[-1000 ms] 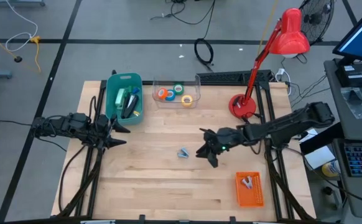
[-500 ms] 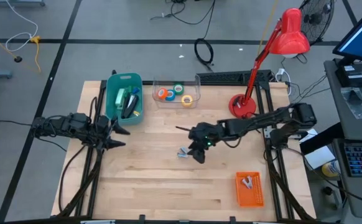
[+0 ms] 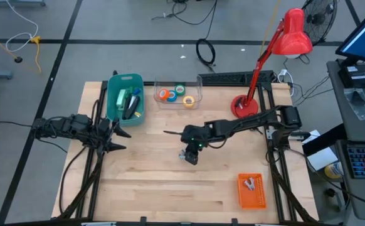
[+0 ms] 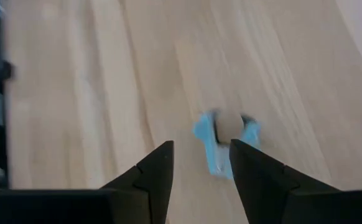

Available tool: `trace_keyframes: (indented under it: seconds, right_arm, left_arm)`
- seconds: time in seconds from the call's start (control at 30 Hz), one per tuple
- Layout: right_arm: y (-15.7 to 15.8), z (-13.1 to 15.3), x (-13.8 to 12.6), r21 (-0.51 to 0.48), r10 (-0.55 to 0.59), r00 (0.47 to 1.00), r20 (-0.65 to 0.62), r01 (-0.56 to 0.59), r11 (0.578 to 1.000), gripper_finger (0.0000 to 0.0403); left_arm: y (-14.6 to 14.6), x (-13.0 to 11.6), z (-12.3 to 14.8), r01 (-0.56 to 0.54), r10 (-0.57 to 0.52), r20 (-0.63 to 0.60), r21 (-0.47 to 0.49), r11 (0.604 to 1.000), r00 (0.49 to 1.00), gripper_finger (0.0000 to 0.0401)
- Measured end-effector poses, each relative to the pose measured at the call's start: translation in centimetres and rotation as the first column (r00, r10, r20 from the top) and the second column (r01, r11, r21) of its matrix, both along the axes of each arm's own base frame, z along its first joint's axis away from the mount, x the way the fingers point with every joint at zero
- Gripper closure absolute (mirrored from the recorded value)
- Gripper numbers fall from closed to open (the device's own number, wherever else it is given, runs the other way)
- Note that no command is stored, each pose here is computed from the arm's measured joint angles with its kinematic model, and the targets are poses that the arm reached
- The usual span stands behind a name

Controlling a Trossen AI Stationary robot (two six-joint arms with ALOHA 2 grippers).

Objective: Pick and place Stapler, Stapler remover, tape
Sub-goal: Put the blue stapler remover into the orange basket

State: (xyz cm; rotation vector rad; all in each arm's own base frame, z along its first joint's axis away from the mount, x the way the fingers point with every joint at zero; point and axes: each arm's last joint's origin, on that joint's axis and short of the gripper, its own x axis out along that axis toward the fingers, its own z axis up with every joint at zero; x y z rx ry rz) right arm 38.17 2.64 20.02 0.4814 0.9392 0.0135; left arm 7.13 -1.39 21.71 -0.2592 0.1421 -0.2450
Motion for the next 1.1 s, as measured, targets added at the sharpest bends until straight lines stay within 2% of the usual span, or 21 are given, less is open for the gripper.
trace_keyframes:
  seconds: [0.17, 0.5, 0.63, 0.77, 0.9, 1.1]
  right_arm:
    - [-0.1, -0.8, 0.5, -0.016, -0.018, 0.995, -0.095, 0.016, 1.000, 0.0259]
    - [-0.7, -0.7, 0.8, 0.004, -0.085, 0.993, -0.081, 0.086, 0.996, 0.0261]
    - [-0.9, -1.8, 1.1, -0.021, -0.105, 0.988, -0.111, 0.103, 0.994, 0.0261]
    - [-1.5, -2.5, 1.5, 0.002, -0.134, 0.985, -0.108, 0.135, 0.991, 0.0261]
    - [-1.4, -3.4, 1.4, 0.017, -0.129, 0.979, -0.157, 0.133, 0.991, 0.0261]
    - [-1.5, -3.6, 1.5, 0.013, -0.137, 0.978, -0.158, 0.141, 0.990, 0.0261]
  left_arm:
    - [0.0, 0.0, 0.0, 0.004, -0.004, 0.012, 0.046, 0.999, 1.000, 0.0135]
    - [0.0, 0.0, -0.1, 0.006, -0.007, 0.012, 0.066, 0.998, 1.000, 0.0135]
    - [0.0, 0.0, -0.1, 0.007, -0.008, 0.012, 0.069, 0.998, 1.000, 0.0135]
    - [0.0, 0.0, -0.2, 0.008, -0.008, 0.002, 0.071, 0.997, 1.000, 0.0135]
    - [0.0, 0.0, -0.3, 0.009, -0.008, -0.012, 0.071, 0.997, 1.000, 0.0135]
    - [0.0, 0.0, -0.4, 0.009, -0.008, -0.019, 0.071, 0.997, 1.000, 0.0135]
